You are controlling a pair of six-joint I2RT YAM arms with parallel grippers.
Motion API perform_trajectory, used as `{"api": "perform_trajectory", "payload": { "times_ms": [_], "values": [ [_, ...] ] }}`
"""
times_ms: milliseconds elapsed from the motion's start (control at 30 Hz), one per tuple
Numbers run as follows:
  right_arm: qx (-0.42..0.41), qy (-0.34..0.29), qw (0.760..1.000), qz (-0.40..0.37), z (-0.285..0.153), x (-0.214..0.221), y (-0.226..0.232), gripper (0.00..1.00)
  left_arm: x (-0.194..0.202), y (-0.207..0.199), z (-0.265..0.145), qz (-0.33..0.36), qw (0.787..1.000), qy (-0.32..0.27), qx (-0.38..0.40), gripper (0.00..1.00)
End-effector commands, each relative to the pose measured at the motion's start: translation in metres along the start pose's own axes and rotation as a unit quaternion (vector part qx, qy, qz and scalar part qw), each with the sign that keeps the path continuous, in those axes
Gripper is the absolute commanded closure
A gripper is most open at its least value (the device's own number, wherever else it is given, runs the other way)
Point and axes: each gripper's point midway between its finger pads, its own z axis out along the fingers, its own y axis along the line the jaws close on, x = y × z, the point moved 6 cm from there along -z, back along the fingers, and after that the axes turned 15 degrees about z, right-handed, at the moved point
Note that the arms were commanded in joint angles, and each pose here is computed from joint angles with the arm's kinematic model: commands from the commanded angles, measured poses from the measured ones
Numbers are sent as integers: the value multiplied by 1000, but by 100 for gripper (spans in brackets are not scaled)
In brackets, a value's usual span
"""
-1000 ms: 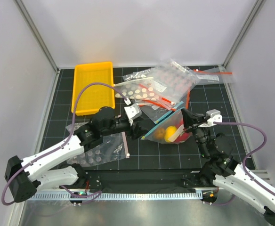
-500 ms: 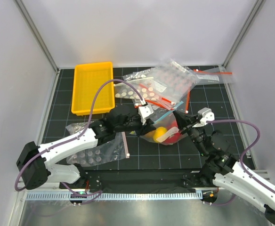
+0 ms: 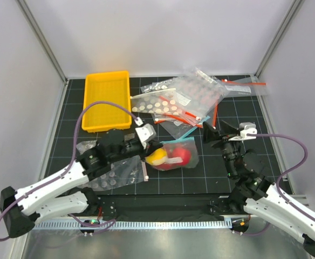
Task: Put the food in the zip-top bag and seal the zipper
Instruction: Place the zipper food storage bag at the center of the board.
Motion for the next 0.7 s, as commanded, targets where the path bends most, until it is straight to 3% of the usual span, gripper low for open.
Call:
{"api": "perform_trajectory", "payload": {
  "times_ms": [0,467,667],
  "values": [
    [89,-61,993,53,5,-22,-10,23,-31,3,-16,1,997,-79,-16,100],
    [115,-44,992,43,12,-11,-11,19,-30,1,-15,-23,999,-49,-6,100],
    [122,-22,992,38,21,-2,-6,7,-12,26,-6,-15,994,2,-108,100]
  ]
}}
